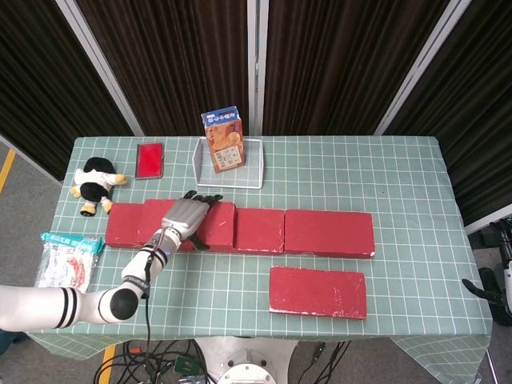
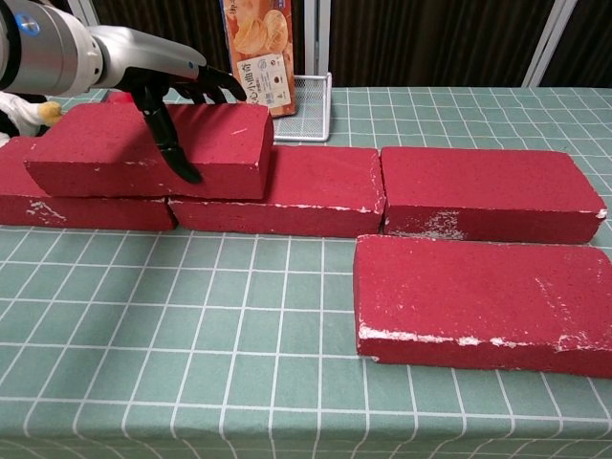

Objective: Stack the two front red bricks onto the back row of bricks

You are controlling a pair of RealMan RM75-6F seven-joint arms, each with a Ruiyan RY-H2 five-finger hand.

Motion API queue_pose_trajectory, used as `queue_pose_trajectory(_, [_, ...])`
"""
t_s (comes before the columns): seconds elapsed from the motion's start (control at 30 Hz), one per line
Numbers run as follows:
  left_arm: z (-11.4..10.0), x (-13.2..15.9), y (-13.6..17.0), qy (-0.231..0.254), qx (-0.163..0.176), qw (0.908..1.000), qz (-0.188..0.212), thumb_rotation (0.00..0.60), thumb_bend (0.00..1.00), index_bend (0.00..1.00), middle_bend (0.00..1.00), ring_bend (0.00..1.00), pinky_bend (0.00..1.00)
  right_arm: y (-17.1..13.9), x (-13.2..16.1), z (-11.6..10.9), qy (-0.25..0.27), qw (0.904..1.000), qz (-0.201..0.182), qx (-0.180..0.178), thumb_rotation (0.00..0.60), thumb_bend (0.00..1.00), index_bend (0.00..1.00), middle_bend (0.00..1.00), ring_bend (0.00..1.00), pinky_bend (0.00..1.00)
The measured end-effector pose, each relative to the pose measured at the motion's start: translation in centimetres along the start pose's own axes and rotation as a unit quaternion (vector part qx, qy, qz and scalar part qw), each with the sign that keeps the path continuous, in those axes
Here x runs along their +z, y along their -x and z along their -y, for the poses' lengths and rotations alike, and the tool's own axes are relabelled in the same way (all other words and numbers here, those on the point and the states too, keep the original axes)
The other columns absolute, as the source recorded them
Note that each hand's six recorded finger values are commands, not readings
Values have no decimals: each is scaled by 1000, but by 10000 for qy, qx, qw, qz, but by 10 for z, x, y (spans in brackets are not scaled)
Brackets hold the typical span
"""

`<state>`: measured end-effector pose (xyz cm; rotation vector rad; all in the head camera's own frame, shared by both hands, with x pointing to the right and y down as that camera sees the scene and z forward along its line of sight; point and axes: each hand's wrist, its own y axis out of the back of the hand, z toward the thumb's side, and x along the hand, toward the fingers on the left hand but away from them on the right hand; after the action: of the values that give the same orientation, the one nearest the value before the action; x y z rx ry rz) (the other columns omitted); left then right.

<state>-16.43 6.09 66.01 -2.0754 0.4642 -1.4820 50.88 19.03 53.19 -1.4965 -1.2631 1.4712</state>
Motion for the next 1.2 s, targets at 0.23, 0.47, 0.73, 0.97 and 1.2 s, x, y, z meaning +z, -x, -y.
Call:
queue_pose_trajectory(0.23, [1, 1, -2, -61, -15, 9999, 96, 600, 175, 42, 201, 207, 0, 1, -2, 0, -36, 10000, 38, 17, 600, 0, 0, 0, 0, 0])
queue_pose_trajectory(0.47, [4, -1, -6, -26, -70, 10000, 61, 600, 176, 42, 200, 207, 0, 1, -2, 1, -59, 10000, 39, 49, 600, 0, 0, 0, 0, 0])
queue_pose_trajectory(0.73, [2, -6, -7, 109, -24, 9999, -29, 600, 175, 42, 200, 207, 0, 1, -3, 3, -57, 9999, 53, 83, 600, 0, 0, 0, 0, 0])
queue_pose_trajectory(0.97, [4, -8, -7, 42, -80, 10000, -31, 600, 174, 42, 199, 199, 0, 2, -3, 3, -68, 9999, 54, 82, 600, 0, 0, 0, 0, 0])
queue_pose_trajectory(1.2, [6, -4, -9, -74, -141, 9999, -4, 600, 175, 42, 198, 193, 0, 3, -4, 5, -73, 9999, 87, 124, 600, 0, 0, 0, 0, 0])
